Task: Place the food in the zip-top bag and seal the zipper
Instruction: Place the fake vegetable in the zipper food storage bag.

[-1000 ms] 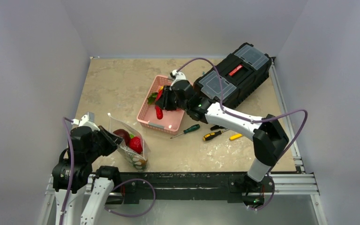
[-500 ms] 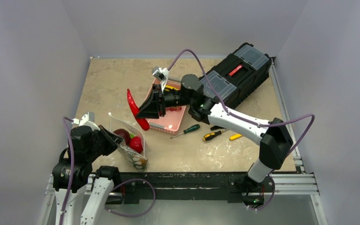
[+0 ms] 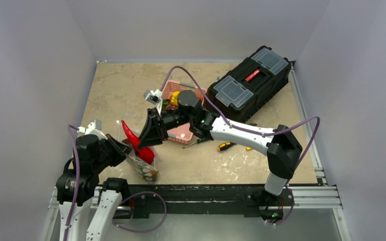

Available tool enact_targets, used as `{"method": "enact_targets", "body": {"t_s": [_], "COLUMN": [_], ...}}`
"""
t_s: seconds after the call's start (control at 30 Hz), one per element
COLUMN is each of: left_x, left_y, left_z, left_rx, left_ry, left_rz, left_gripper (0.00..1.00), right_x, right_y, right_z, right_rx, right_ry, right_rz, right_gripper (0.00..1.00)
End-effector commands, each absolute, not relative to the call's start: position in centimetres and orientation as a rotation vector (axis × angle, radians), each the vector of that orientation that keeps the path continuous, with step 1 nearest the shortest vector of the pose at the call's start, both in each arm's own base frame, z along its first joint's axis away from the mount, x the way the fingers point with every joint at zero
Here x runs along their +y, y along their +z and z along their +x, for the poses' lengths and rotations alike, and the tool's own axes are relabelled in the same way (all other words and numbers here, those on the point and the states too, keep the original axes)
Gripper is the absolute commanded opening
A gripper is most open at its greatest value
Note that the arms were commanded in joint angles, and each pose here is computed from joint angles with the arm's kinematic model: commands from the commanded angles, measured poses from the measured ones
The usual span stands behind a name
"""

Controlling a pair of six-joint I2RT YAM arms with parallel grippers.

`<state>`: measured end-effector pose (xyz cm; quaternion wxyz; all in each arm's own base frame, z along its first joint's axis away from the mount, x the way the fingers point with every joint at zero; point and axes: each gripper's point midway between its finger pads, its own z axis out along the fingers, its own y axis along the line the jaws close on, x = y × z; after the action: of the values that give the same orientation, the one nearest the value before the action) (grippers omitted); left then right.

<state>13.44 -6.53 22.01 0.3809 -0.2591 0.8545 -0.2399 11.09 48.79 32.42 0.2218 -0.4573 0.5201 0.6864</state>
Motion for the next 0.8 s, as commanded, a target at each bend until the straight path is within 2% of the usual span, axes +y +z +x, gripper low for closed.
{"method": "enact_targets", "body": {"t_s": [0.0,0.23,0.77], "left_x": [-6.9,-6.9,-7.0], "left_y": [22.8,23.0,22.8], "left_z": [14.1,14.1,14.3], "left_rx": [2.148,2.151,2.158], "left_ry": [-0.649,-0.645,-0.65], "left_rz": [-0.648,-0.641,-0.637], "left_gripper": [0.0,0.0,0.0], "right_x": [49.6,50.7,50.1], "right_y": [33.4,30.3,25.1], "right_z": [11.9,13.6,12.6], "right_rx": [1.414,1.511,1.624], "right_ry": [1.831,1.727,1.612], "right_rz": [-1.201,-1.176,-1.393], "right_gripper": [0.02,0.02,0.06]}}
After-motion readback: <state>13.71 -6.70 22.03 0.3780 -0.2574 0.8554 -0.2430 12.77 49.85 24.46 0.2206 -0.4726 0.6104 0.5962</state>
